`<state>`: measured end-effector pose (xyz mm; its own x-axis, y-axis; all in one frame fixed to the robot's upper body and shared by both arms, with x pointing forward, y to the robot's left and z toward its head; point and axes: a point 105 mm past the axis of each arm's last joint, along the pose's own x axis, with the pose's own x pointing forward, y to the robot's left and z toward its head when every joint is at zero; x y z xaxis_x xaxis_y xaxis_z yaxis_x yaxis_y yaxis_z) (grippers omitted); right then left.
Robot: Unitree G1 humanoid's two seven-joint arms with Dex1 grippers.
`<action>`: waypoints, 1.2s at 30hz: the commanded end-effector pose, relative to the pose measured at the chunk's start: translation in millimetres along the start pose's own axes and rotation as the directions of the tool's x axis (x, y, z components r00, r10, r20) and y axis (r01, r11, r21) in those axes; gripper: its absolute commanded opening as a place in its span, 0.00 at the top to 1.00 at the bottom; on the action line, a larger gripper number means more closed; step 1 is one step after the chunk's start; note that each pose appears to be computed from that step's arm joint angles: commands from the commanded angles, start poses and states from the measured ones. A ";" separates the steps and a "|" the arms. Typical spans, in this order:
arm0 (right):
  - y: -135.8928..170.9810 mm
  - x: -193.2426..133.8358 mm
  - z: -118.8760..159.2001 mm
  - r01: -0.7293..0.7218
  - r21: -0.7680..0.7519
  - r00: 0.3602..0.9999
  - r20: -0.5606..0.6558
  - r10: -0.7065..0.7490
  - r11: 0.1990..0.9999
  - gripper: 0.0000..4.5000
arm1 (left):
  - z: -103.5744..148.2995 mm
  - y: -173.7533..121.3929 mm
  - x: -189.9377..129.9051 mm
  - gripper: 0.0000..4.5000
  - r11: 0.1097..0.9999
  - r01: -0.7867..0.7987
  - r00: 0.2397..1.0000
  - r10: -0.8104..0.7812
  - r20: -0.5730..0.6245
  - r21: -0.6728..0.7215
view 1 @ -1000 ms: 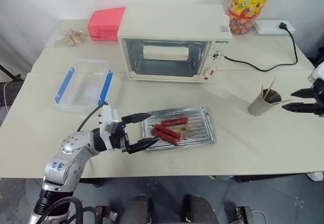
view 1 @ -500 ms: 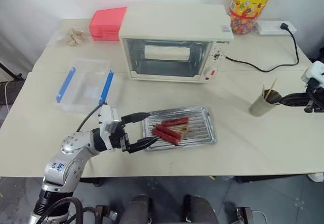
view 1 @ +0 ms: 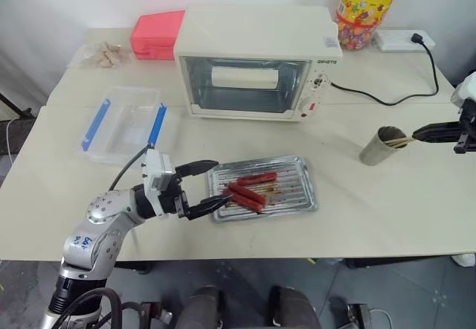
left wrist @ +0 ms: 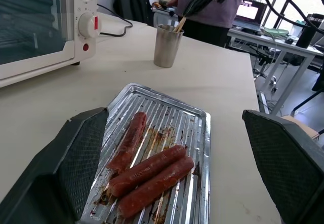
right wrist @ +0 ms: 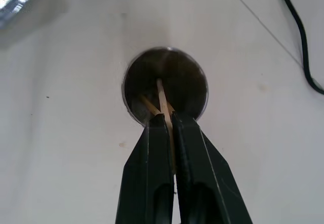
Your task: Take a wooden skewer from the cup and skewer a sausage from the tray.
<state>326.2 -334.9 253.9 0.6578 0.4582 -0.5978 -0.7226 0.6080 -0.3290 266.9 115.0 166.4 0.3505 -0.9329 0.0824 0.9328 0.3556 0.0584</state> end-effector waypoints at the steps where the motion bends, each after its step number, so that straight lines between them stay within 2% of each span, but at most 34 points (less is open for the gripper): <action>1: -1.4 -27.6 13.4 -0.002 -0.036 1.000 -0.003 0.002 0.999 1.00 | 10.8 -5.2 3.5 0.00 0.999 0.021 0.999 -0.022 0.029 0.039; 8: 8.4 -65.0 21.7 -0.015 -0.075 0.999 -0.051 0.011 0.997 1.00 | 5.5 -4.1 6.9 0.00 0.999 0.037 0.999 -0.038 0.028 0.031; 13: 22.0 -77.1 42.7 -0.051 -0.104 0.998 0.025 0.054 0.993 1.00 | -4.0 -1.1 3.1 0.00 0.999 0.049 0.999 -0.050 0.011 0.023; 19: 54.5 -70.1 74.2 -0.216 -0.115 0.951 0.200 0.235 0.970 1.00 | -17.1 1.0 -12.6 0.00 0.997 0.064 0.997 -0.063 -0.031 0.030; 23: 89.4 -36.3 78.1 -0.428 -0.090 0.847 0.307 0.434 0.899 1.00 | -8.1 -0.9 -16.1 0.00 0.997 0.073 0.997 -0.073 -0.002 0.036; 28: 134.5 15.0 81.3 -0.586 -0.100 0.710 0.416 0.569 0.804 1.00 | 2.2 -8.0 -8.7 0.00 0.993 0.109 0.993 -0.110 0.030 0.037; 30: 152.2 34.1 87.9 -0.629 -0.106 0.647 0.479 0.594 0.770 1.00 | 6.7 -12.6 -2.6 0.00 0.991 0.130 0.990 -0.131 0.050 0.022; 36: 175.5 57.5 107.9 -0.679 -0.118 0.546 0.577 0.607 0.724 1.00 | 7.5 -20.3 8.5 0.00 0.988 0.156 0.986 -0.155 0.065 -0.014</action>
<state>266.4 -138.7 229.2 0.0670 0.9899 -0.1248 -0.9891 0.0823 0.1220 254.5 105.1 164.3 0.2186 -0.9702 0.1042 0.9738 0.2237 0.0400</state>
